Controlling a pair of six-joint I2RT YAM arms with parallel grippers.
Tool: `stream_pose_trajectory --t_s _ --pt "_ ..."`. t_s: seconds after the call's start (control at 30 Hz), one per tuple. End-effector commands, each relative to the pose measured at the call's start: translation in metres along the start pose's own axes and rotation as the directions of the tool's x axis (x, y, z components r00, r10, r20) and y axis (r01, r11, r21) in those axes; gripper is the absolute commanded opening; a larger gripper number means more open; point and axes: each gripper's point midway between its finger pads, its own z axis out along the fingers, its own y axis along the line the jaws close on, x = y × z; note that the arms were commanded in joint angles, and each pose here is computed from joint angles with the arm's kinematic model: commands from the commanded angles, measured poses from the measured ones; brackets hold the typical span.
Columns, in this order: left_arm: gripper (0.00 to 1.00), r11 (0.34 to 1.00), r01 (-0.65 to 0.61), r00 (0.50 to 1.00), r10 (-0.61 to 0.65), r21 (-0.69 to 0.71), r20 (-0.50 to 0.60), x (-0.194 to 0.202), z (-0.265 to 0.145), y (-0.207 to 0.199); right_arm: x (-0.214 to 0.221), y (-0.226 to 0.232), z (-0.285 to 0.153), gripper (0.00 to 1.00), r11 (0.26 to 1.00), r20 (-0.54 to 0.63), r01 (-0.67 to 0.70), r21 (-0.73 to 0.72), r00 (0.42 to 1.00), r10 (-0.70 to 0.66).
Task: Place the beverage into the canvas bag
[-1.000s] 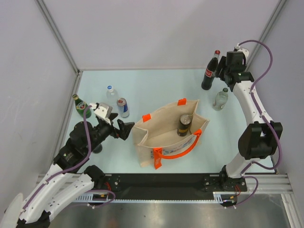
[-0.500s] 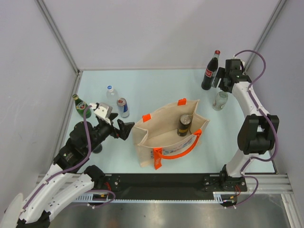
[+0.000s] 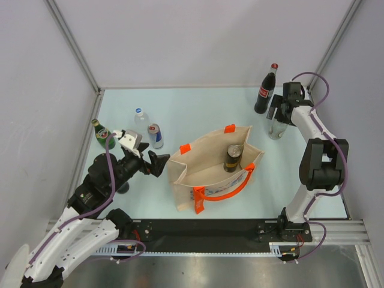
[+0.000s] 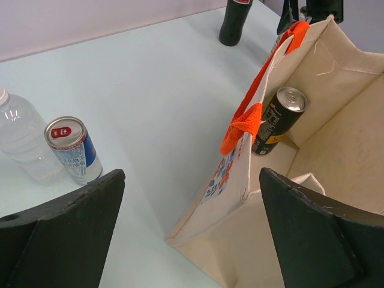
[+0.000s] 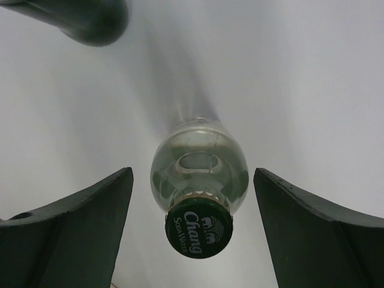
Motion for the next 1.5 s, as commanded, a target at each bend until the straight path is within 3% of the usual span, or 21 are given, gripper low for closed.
stream_pose_trajectory --t_s 0.0,0.63,0.73,0.97,1.2,1.27,1.47 --pt "1.0 1.0 -0.01 1.0 0.01 0.0 0.018 -0.004 0.003 0.0 0.001 0.003 0.01 0.87 0.999 0.017 0.024 -0.028 1.0 -0.023" --pt "1.0 1.0 -0.01 1.0 0.01 -0.004 0.015 -0.003 0.003 0.001 0.009 0.0 0.028 0.79 0.997 0.013 0.079 -0.018 0.997 -0.079" --pt "1.0 1.0 -0.008 1.0 0.008 -0.003 0.018 -0.004 0.002 0.0 0.009 0.002 0.025 0.71 0.996 0.013 0.082 -0.035 0.997 -0.081" --pt "1.0 1.0 -0.008 1.0 0.008 -0.003 0.02 -0.004 0.002 0.0 0.019 0.009 0.013 0.34 0.994 0.01 0.085 -0.072 0.996 -0.084" --pt "1.0 1.0 -0.006 1.0 0.005 0.009 0.013 -0.003 0.003 -0.002 0.03 0.031 -0.018 0.05 0.984 0.036 0.129 -0.121 0.991 -0.126" --pt "1.0 1.0 -0.006 1.0 0.005 0.009 0.013 -0.003 0.003 -0.002 0.034 0.04 -0.027 0.0 0.979 0.047 0.154 -0.135 0.988 -0.149" --pt "1.0 1.0 -0.007 1.0 0.007 0.008 0.01 -0.002 0.004 -0.002 0.054 0.059 -0.044 0.0 0.965 0.056 0.211 -0.158 0.977 -0.204"
